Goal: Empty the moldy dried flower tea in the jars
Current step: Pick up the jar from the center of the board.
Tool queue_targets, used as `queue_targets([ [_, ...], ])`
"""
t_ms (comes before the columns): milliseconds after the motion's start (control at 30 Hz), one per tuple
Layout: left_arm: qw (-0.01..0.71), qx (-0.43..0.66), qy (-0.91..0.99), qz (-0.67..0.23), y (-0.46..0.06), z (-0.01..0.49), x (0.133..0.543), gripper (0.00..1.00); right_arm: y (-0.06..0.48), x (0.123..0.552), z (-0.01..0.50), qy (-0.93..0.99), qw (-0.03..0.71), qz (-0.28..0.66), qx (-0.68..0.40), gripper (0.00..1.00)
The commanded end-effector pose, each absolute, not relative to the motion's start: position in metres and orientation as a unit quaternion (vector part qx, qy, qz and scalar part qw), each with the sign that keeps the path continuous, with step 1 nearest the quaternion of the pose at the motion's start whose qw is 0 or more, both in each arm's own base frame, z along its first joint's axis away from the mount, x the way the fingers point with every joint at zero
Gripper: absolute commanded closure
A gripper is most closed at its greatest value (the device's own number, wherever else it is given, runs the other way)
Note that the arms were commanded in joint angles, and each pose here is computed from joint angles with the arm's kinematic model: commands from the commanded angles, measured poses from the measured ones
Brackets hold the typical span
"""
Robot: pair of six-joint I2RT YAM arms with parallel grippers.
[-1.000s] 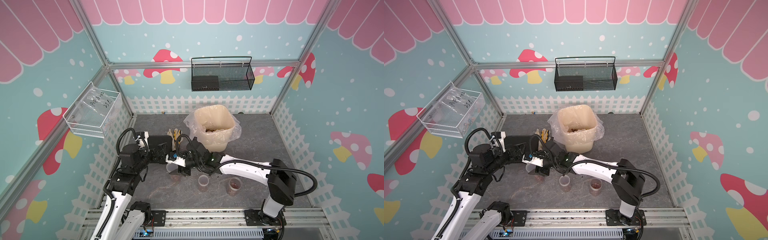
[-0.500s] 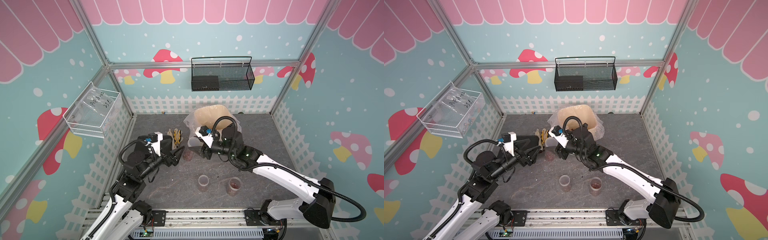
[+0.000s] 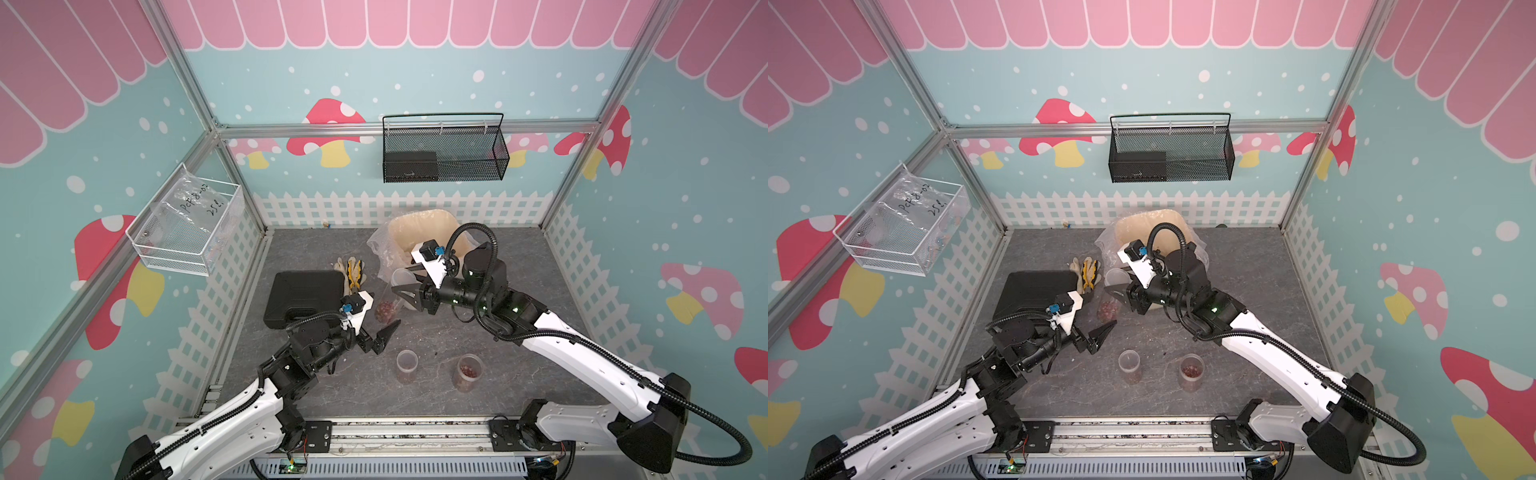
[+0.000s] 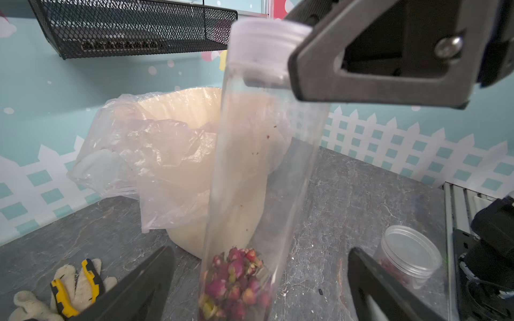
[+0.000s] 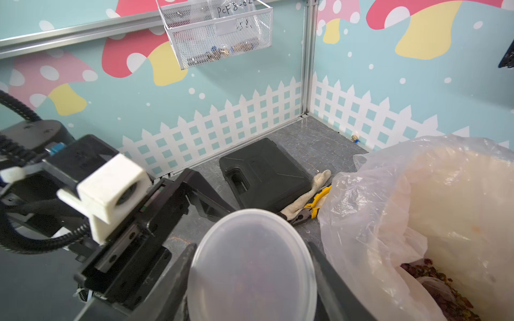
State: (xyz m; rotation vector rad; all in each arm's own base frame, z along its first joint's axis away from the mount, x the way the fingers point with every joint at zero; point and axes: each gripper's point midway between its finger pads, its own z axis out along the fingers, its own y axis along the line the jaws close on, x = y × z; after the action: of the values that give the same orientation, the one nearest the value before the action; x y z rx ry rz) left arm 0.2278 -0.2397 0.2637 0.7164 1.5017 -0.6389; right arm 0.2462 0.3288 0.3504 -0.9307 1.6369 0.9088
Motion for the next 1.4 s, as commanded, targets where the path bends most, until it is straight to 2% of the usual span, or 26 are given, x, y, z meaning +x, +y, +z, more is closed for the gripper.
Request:
queue_targets([
  [0,0.664,0.343,0.612,-0.257,-0.247,0.276,0.227,0.00,0.329,0.231,0.363,0.661,0.492,0.411,-0.391,0.75],
  [133,0.655,0.360,0.615,-0.251,-0.255,0.269,0.230,0.01,0.332,0.226,0.361,0.656,0.481,0.425,-0.397,0.75],
  [267,0.650,0.367,0.618,-0.247,-0.258,0.264,0.232,0.06,0.331,0.226,0.359,0.658,0.482,0.422,-0.396,0.75],
  [533,0.649,0.377,0.617,-0.237,-0.259,0.260,0.234,0.24,0.329,0.225,0.357,0.658,0.482,0.421,-0.397,0.75],
  [833,0.646,0.384,0.620,-0.228,-0.260,0.254,0.235,0.34,0.329,0.225,0.355,0.657,0.485,0.418,-0.398,0.75],
  [1100,0.642,0.390,0.620,-0.226,-0.260,0.250,0.234,0.49,0.328,0.225,0.354,0.657,0.485,0.418,-0.398,0.72],
  [1200,0.641,0.393,0.621,-0.222,-0.260,0.248,0.234,0.52,0.327,0.225,0.356,0.655,0.488,0.416,-0.399,0.61],
  [1367,0.639,0.405,0.625,-0.192,-0.255,0.242,0.237,0.54,0.317,0.226,0.361,0.660,0.505,0.383,-0.403,0.26],
])
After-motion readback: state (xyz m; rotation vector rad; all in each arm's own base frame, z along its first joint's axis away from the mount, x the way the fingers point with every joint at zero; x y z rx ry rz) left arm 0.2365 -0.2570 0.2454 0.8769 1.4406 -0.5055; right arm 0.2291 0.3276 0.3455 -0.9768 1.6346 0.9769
